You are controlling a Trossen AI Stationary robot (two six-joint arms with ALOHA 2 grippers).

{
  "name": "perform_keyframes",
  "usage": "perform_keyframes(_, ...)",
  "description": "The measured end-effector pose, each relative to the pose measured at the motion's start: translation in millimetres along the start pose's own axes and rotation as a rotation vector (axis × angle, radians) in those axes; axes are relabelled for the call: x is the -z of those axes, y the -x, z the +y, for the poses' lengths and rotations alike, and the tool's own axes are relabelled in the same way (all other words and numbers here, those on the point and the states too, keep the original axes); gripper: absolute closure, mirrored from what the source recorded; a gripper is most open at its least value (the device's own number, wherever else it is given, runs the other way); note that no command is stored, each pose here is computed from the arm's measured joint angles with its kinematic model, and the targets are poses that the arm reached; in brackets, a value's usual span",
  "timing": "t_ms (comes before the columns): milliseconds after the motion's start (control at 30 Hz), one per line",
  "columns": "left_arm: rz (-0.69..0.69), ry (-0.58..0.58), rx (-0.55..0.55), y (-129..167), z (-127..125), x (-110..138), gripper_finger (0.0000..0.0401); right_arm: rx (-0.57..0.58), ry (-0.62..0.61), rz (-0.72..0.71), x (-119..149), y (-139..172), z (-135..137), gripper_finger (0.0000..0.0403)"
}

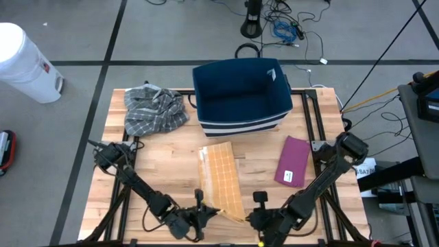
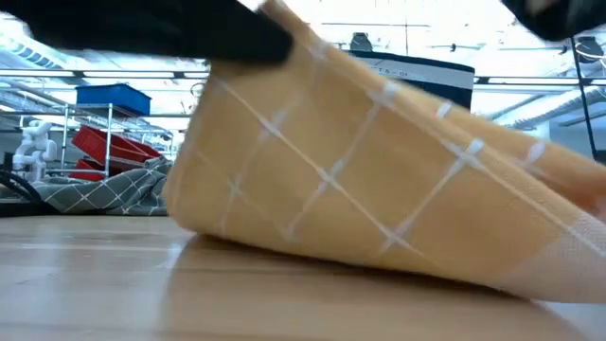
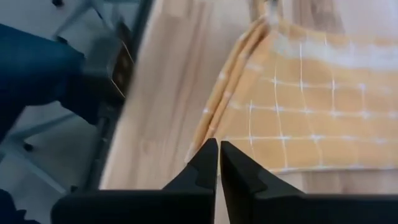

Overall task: Fold towel
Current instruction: Fold the yellow towel

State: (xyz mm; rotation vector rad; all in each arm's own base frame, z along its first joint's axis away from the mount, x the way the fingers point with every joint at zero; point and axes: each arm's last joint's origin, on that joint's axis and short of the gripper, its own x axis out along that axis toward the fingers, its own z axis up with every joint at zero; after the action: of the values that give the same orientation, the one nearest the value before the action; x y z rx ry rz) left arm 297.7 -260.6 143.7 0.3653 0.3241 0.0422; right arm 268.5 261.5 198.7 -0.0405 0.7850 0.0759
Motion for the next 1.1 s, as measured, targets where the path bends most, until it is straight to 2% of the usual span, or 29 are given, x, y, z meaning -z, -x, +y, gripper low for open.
perform_keyframes(133,-0.05,0.029,-0.001,12,-10,-5,0.0401,-0.023,0.005,-0.043,-9,17,-2,0.0401)
perform_keyframes(233,-0.063,0.043,-0.039,14,-10,-7,0.0401,-0.019,0.0,-0.062,-11,17,-2,0.0383)
perform_keyframes(333,-0.061,0.051,-0.058,10,-7,-7,0.0401,-0.002,-0.009,-0.101,-13,10,-1,0.0347)
perform_keyframes(567,-0.039,0.057,-0.076,-6,8,-6,0.0401,-0.009,-0.05,-0.204,-27,-8,-5,0.0224)
perform_keyframes(700,-0.032,0.065,-0.051,-14,16,-5,0.0401,0.034,-0.079,-0.209,-29,-25,-15,0.0184)
perform_keyframes(833,-0.03,0.066,-0.043,-17,18,-5,0.0401,0.089,-0.109,-0.196,-29,-37,-25,0.0179)
perform_keyframes(1100,-0.031,0.048,-0.033,-16,17,-5,0.0401,0.125,-0.109,-0.181,-28,-46,-32,0.0206)
